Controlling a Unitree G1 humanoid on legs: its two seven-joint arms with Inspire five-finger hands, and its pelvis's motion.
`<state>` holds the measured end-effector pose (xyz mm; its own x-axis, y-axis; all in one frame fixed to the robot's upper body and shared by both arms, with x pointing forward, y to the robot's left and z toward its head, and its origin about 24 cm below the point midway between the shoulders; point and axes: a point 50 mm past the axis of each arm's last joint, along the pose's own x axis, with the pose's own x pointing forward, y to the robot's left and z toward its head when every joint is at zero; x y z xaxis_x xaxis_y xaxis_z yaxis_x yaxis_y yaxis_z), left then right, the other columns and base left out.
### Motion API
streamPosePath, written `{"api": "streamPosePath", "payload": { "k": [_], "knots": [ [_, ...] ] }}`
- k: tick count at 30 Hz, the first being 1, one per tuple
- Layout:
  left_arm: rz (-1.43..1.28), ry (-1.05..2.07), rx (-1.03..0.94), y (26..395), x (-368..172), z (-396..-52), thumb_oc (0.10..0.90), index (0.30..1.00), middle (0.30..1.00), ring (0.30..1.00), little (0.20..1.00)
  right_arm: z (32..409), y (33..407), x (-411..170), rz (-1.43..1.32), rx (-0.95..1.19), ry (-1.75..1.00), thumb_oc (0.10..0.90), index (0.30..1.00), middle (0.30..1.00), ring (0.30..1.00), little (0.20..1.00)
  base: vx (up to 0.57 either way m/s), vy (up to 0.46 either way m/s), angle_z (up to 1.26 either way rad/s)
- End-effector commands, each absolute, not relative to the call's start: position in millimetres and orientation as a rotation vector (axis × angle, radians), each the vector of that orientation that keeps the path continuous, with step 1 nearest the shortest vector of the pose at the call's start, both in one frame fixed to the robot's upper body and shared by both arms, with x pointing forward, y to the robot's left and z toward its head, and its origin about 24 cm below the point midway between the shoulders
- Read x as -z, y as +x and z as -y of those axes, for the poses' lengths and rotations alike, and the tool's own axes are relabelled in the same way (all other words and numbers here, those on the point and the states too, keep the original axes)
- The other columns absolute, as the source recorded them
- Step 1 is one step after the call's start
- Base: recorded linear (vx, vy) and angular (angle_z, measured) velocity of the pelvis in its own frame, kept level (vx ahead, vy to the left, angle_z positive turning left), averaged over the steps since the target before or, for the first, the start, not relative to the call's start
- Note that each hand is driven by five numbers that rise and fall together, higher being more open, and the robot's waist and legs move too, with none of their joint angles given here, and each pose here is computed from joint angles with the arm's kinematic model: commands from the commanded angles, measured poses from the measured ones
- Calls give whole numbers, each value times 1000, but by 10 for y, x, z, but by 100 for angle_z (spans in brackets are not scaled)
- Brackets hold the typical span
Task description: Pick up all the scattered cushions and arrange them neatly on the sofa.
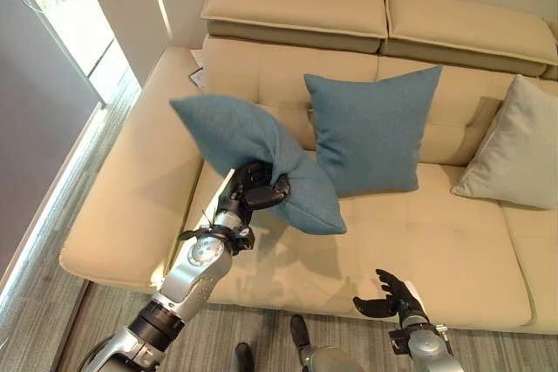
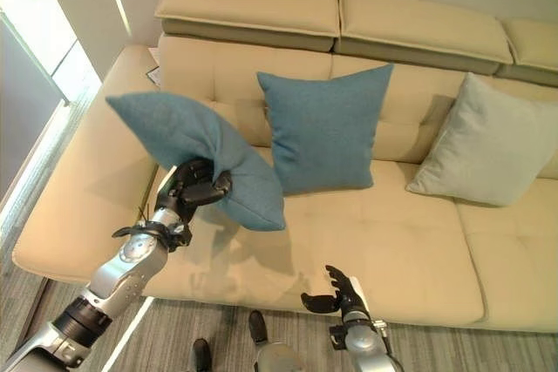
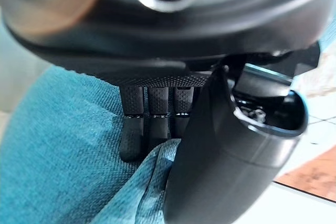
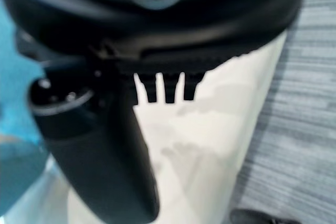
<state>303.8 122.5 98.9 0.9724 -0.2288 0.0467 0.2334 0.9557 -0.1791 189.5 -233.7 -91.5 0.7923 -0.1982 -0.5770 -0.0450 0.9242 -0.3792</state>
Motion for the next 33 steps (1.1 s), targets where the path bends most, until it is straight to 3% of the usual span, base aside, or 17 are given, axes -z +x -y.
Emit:
{"api": "streamPosePath", "payload": {
  "k": [1,10,16,25,33],
  "knots": [
    [621,-309,625,2864,-2304,-657,400,300,300,300,300,2541,2062,689,-545,125,-420,800,900,900,900,900,3,61,-11],
    [730,-306,730,2720,-2563,-678,400,300,300,300,300,2558,2104,614,-508,114,-430,800,900,900,900,900,10,34,-2],
    [769,-172,766,2734,-2731,-747,400,300,300,300,300,2697,2063,618,-521,232,-480,800,900,900,900,900,0,0,0],
    [719,-107,837,2741,-2630,-712,400,300,300,300,300,3116,1910,477,-480,552,-314,800,900,900,900,900,0,0,0],
    [639,-168,871,2772,-2427,-609,400,300,300,300,300,2989,2083,458,-398,523,30,800,900,900,900,900,-22,-4,-17]
  ]
}}
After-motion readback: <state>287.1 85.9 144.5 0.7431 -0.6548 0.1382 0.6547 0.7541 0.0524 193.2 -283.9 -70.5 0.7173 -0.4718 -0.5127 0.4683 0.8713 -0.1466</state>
